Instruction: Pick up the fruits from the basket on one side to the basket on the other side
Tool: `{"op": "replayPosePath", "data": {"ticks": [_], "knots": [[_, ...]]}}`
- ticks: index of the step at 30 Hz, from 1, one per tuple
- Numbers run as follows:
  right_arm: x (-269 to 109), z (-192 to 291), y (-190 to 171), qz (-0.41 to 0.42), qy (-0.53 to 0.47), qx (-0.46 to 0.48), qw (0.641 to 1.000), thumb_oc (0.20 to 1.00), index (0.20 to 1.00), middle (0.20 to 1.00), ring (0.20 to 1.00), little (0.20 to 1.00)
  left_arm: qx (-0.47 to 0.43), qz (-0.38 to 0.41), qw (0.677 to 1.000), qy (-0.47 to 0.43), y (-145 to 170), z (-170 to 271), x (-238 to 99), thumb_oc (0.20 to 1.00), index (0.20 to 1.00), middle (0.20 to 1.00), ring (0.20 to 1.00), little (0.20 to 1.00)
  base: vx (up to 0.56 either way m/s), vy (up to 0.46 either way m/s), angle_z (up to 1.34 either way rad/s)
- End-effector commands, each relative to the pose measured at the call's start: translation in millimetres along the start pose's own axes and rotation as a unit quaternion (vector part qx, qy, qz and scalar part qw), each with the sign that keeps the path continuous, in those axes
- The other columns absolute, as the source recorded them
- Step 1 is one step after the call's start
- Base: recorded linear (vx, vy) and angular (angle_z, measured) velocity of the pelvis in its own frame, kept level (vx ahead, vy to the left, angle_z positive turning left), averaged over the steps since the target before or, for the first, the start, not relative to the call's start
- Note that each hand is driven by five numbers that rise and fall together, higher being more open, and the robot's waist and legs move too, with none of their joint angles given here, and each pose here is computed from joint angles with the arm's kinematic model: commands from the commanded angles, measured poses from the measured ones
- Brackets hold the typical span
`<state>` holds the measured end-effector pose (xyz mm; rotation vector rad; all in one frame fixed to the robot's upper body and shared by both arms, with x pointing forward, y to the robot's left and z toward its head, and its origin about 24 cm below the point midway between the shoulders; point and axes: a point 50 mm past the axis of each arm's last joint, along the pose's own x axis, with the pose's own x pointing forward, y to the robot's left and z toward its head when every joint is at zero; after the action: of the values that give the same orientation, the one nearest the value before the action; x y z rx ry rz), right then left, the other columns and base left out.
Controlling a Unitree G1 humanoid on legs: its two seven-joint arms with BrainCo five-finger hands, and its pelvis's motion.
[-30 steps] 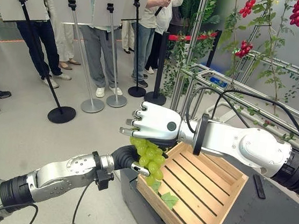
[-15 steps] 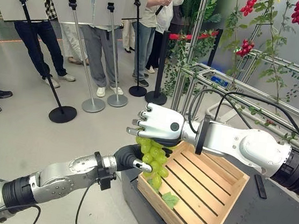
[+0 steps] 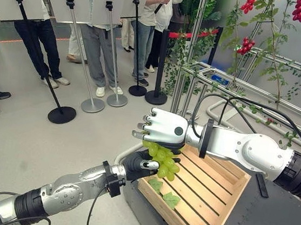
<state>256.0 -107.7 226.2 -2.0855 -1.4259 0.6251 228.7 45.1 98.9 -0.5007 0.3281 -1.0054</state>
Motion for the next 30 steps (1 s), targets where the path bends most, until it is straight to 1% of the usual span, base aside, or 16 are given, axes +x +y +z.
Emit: {"op": "replayPosePath", "data": {"ticks": [1, 2, 3, 4, 5, 6, 28, 30], "knots": [[-7.2, -15.4, -19.9, -0.02, 0.017, -0.06, 0.998, 0.2, 0.2, 0.2, 0.2, 0.2, -0.01, -0.039, 0.997, -0.068, -13.2, 23.0, 5.1, 1.0, 1.0, 1.0, 1.0, 1.0, 0.0, 0.0, 0.0], [-7.2, -15.3, -19.9, -0.02, 0.016, -0.06, 0.998, 0.2, 0.2, 0.2, 0.2, 0.2, -0.01, -0.039, 0.997, -0.068, -13.2, 23.0, 5.1, 1.0, 1.0, 1.0, 1.0, 1.0, 0.0, 0.0, 0.0], [-6.9, -15.2, -19.8, -0.02, 0.016, -0.061, 0.998, 0.2, 0.2, 0.2, 0.2, 0.2, -0.011, -0.038, 0.997, -0.068, -13.0, 22.8, 5.5, 0.934, 0.934, 0.934, 0.934, 0.934, 0.0, 0.0, 0.0], [-6.9, -15.2, -19.8, -0.02, 0.016, -0.061, 0.998, 0.2, 0.2, 0.2, 0.2, 0.2, -0.011, -0.038, 0.997, -0.068, -13.0, 22.8, 5.5, 0.934, 0.934, 0.934, 0.934, 0.934, 0.0, 0.0, 0.0], [-6.0, -14.7, -20.3, -0.022, 0.012, -0.063, 0.998, 0.2, 0.2, 0.2, 0.2, 0.2, -0.008, -0.038, 0.997, -0.068, -12.7, 23.8, 6.1, 0.407, 0.407, 0.407, 0.407, 0.407, 0.0, 0.0, 0.0], [-5.7, -14.6, -20.3, -0.022, 0.012, -0.063, 0.998, 0.2, 0.2, 0.2, 0.2, 0.2, -0.007, -0.036, 0.997, -0.07, -12.3, 24.5, 6.5, 0.2, 0.2, 0.2, 0.2, 0.2, 0.0, 0.0, 0.0], [-4.5, -13.9, -19.3, -0.035, 0.018, -0.054, 0.998, 0.2, 0.2, 0.2, 0.2, 0.2, 0.004, -0.013, 0.996, -0.092, -4.1, 28.2, 4.8, 0.2, 0.2, 0.2, 0.2, 0.2, 0.0, 0.0, 0.0], [-6.8, -14.6, -15.5, -0.032, 0.029, -0.049, 0.998, 0.812, 0.812, 0.812, 0.812, 0.812, 0.016, -0.002, 0.994, -0.104, -1.0, 31.4, 2.7, 0.2, 0.2, 0.2, 0.2, 0.2, 0.0, 0.0, 0.0]]}}
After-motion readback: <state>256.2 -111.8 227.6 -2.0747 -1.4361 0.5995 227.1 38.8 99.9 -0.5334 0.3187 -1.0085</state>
